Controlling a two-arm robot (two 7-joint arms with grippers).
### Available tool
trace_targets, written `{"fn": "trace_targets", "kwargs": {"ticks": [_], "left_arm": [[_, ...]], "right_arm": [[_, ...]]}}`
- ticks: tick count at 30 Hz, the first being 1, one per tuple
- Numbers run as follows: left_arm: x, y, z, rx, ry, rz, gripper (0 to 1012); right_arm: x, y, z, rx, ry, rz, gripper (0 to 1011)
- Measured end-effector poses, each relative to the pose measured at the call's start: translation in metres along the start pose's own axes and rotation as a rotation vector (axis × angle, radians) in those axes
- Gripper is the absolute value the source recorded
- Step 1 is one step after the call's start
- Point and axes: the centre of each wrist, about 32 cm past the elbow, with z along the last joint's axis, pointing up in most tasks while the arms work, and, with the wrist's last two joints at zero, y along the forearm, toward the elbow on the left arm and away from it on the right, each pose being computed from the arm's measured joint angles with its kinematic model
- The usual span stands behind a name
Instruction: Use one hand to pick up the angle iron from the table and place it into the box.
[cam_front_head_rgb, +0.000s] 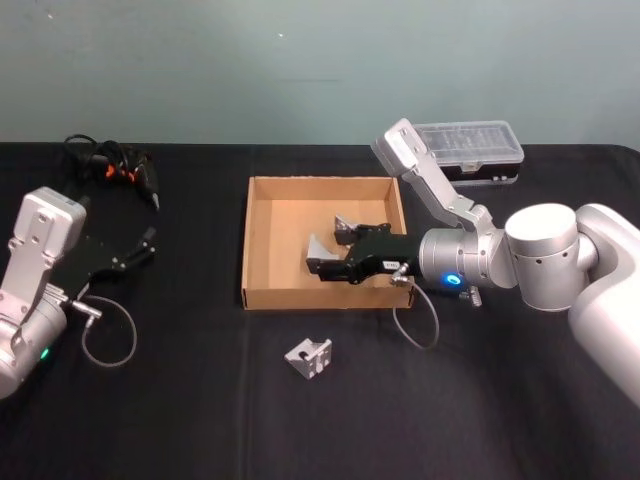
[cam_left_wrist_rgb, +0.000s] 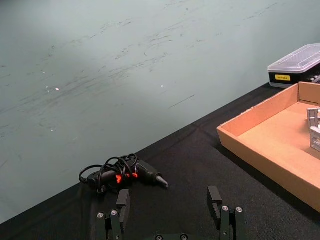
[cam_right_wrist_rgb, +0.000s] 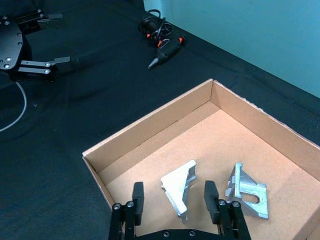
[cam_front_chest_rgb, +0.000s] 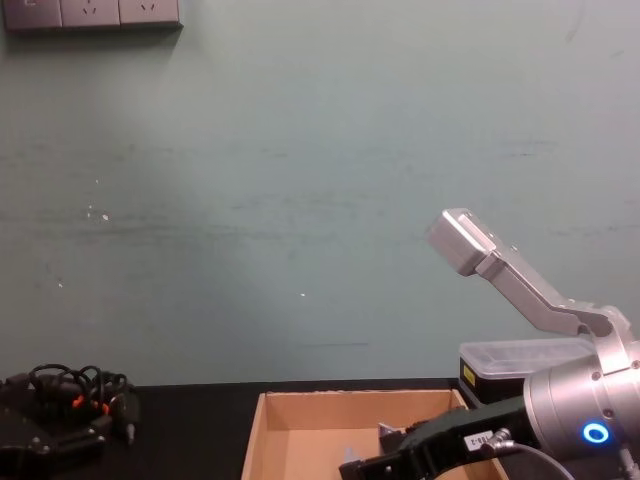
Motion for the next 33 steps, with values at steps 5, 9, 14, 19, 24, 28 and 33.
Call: {"fn": "trace_targets", "kwargs": {"ticks": [5,9,14,19,24,28,33], "left_arm": [[0.0,0.0,0.0,0.0,0.0,0.0,1011],[0.0,0.0,0.0,0.0,0.0,0.0,1011],[0.0,0.0,0.0,0.0,0.0,0.0,1011],[0.0,0.0,0.0,0.0,0.0,0.0,1011],[0.0,0.0,0.0,0.0,0.0,0.0,1011],[0.0,0.0,0.0,0.0,0.0,0.0,1011],[0.0,0.0,0.0,0.0,0.0,0.0,1011]], "right_arm": [[0.0,0.0,0.0,0.0,0.0,0.0,904],[0.0,0.0,0.0,0.0,0.0,0.0,974],[-0.002,-0.003,0.0,0.007,-0.008,0.0,1003],[-0.009,-0.012,0.003,0.022,-0.018,-0.007,1003],[-0.022,-0.028,0.005,0.033,-0.013,-0.017,1003],[-0.043,-0.052,0.004,0.033,0.0,-0.015,1003],[-0.063,-0.072,0.0,0.035,0.007,-0.006,1003]]}}
